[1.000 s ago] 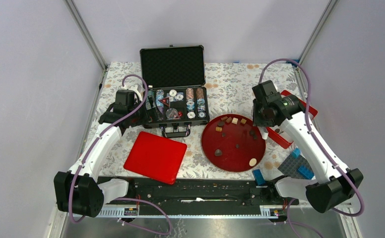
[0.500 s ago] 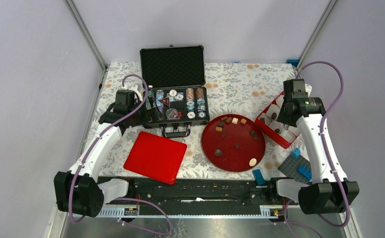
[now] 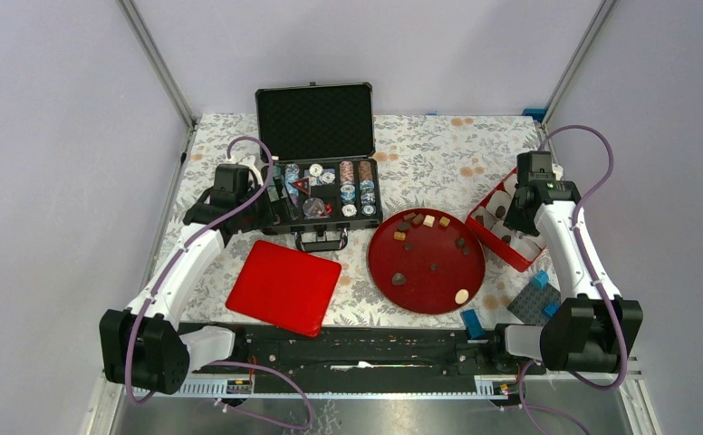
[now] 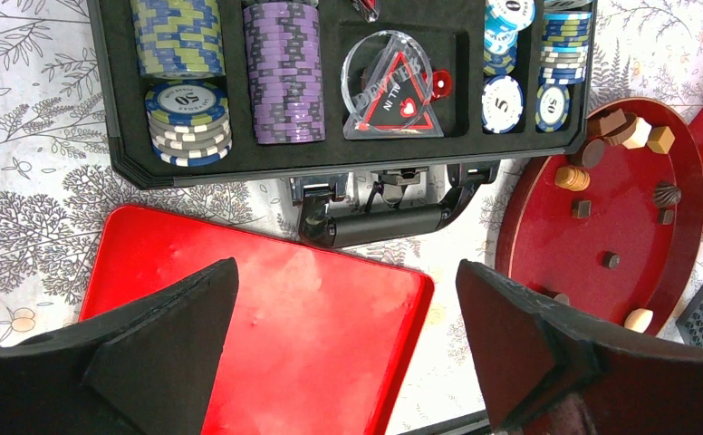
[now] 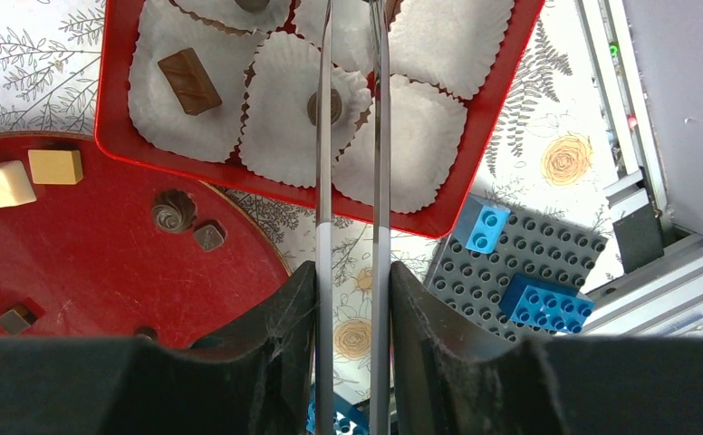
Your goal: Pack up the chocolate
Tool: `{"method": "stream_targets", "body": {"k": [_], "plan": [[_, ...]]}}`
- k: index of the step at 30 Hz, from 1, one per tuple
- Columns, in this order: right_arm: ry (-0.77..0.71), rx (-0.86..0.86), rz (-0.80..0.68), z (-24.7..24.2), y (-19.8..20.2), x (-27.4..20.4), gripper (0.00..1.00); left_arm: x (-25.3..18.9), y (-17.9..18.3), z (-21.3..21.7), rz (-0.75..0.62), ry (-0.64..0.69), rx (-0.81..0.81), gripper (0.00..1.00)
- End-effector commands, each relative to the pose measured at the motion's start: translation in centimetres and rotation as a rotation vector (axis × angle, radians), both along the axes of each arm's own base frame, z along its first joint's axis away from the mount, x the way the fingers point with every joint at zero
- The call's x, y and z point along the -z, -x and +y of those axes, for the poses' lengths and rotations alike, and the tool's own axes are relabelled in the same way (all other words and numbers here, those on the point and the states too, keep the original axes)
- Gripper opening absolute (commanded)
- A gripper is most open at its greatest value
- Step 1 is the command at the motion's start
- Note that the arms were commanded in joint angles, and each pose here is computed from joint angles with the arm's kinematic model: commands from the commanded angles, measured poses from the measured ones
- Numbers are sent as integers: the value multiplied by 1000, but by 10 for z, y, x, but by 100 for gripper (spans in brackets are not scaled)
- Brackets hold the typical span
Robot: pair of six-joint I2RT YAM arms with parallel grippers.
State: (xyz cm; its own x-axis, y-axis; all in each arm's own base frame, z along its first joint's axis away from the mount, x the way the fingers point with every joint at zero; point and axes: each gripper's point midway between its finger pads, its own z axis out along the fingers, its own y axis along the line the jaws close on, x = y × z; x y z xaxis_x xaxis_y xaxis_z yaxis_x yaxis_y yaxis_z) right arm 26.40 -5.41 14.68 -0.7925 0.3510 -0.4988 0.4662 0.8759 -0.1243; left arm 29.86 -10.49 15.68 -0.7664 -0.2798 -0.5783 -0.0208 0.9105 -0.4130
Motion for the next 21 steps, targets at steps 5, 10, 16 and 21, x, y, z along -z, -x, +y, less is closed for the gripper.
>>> {"method": "stream_targets", "body": {"k": [5, 10, 16, 21], "plan": [[-1, -9, -41, -2, -16, 0, 25, -15, -13, -1, -56, -13, 6, 99], [0, -9, -42, -2, -18, -1, 31, -14, -13, 0, -57, -17, 4, 99], [6, -6, -51, -3, -17, -4, 36, -15, -12, 0, -60, -18, 4, 99], [9, -5, -50, -4, -15, -4, 40, -15, -10, 1, -62, -19, 3, 99]]}}
